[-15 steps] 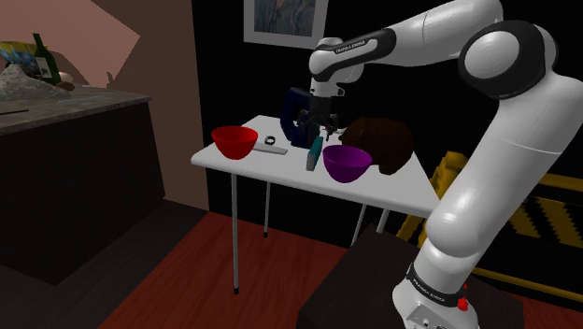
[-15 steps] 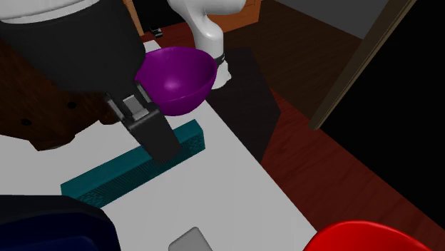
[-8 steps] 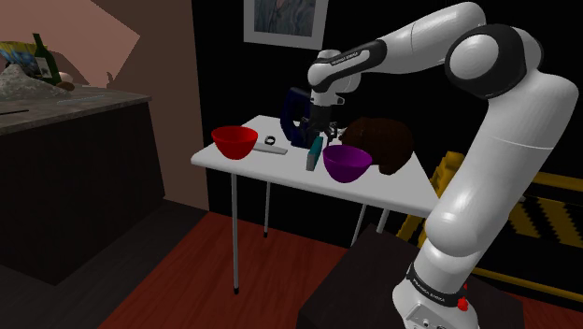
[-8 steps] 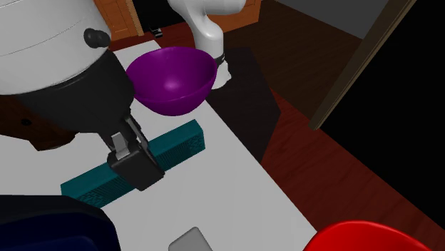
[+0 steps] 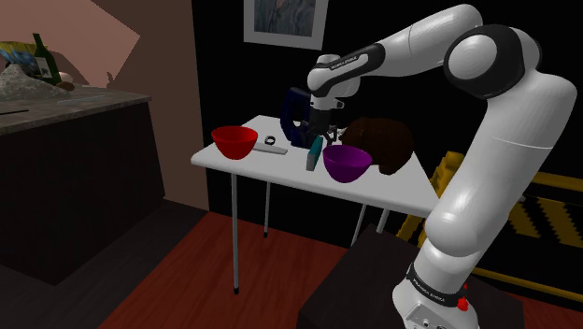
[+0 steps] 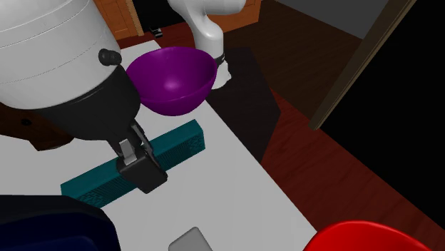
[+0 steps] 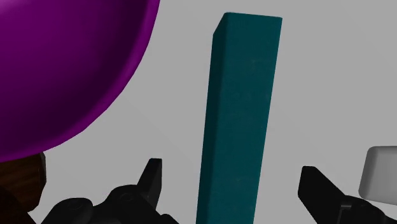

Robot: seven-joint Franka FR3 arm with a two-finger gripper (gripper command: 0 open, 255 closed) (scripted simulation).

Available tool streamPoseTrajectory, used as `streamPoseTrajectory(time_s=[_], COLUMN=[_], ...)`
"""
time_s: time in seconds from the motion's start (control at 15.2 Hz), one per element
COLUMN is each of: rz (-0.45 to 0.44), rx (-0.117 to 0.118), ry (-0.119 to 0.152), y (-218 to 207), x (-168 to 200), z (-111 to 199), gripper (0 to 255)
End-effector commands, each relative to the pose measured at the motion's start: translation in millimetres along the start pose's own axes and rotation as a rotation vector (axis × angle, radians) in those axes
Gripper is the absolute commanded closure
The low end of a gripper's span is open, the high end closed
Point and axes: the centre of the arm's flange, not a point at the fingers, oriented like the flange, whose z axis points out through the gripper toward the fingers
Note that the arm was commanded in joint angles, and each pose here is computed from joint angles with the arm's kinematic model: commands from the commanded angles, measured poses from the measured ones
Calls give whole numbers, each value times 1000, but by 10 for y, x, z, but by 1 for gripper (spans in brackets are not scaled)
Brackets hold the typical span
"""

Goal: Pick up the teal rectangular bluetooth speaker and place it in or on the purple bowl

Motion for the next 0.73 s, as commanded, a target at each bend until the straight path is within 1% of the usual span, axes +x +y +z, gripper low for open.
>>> streamPoseTrajectory(time_s=[0.0, 0.07, 0.66], rz=[0, 0, 0], rx=[0, 0, 0], ry=[0, 0, 0], y=[0, 0, 0], x=[0, 0, 0], z=[0, 0, 1], gripper=[0, 255, 255])
